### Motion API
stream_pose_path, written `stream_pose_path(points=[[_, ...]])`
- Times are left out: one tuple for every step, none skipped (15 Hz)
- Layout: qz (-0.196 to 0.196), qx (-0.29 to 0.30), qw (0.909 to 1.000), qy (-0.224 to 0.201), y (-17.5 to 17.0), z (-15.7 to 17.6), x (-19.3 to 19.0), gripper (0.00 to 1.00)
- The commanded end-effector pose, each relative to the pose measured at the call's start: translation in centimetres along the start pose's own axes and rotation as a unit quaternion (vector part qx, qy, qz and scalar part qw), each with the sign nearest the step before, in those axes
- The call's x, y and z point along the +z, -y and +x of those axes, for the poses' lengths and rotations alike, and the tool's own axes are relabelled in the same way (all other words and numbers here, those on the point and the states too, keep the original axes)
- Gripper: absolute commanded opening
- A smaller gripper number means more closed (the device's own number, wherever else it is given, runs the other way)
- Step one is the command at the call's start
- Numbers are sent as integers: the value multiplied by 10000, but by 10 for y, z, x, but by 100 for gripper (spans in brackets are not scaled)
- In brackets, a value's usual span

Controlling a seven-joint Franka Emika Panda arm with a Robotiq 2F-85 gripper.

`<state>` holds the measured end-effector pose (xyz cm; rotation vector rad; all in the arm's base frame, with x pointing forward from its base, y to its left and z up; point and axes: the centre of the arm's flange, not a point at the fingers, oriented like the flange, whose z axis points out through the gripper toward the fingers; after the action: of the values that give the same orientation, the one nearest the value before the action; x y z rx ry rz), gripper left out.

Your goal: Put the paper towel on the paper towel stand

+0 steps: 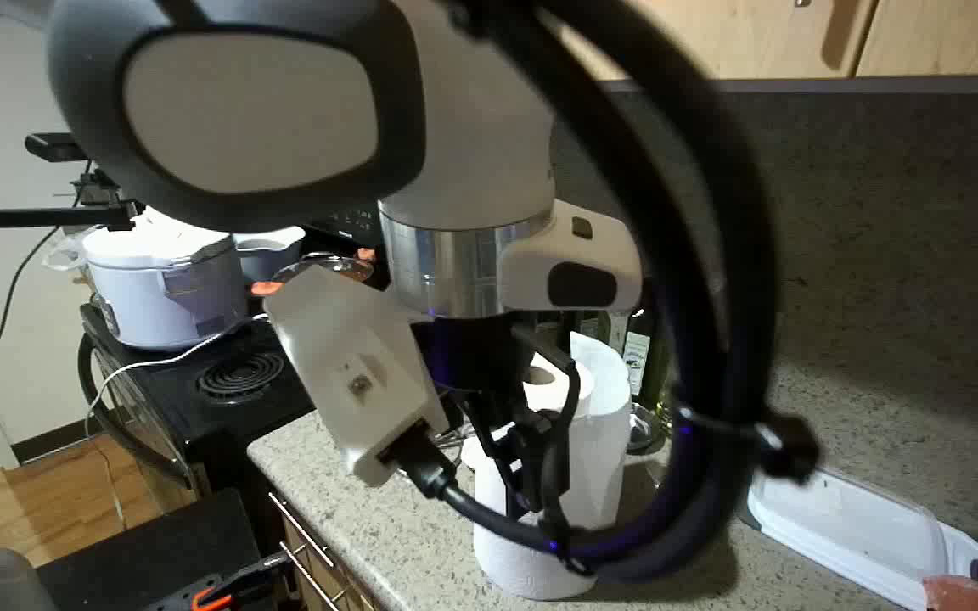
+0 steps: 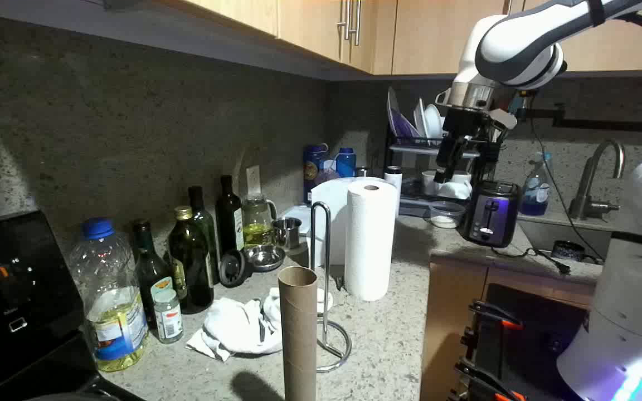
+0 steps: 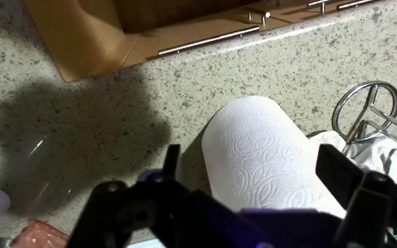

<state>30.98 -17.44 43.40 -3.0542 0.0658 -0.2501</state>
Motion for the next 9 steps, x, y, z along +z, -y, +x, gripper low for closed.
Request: stream_pose_path(points=[[0,0,10000,0,0,0,0,100],[29,-68,10000,-33,1,4,-1,100],[44,-129,9999,-64,2,8,-2,100],[51,-217,9997,-103,4,13,-3,100],[57,-320,9994,-122,6,17,-4,100],[67,-466,9988,-152,10,24,-6,100],[59,-610,9979,-185,13,30,-6,100],[94,-782,9966,-226,18,37,-7,100],[120,-959,9950,-268,23,44,-7,100]])
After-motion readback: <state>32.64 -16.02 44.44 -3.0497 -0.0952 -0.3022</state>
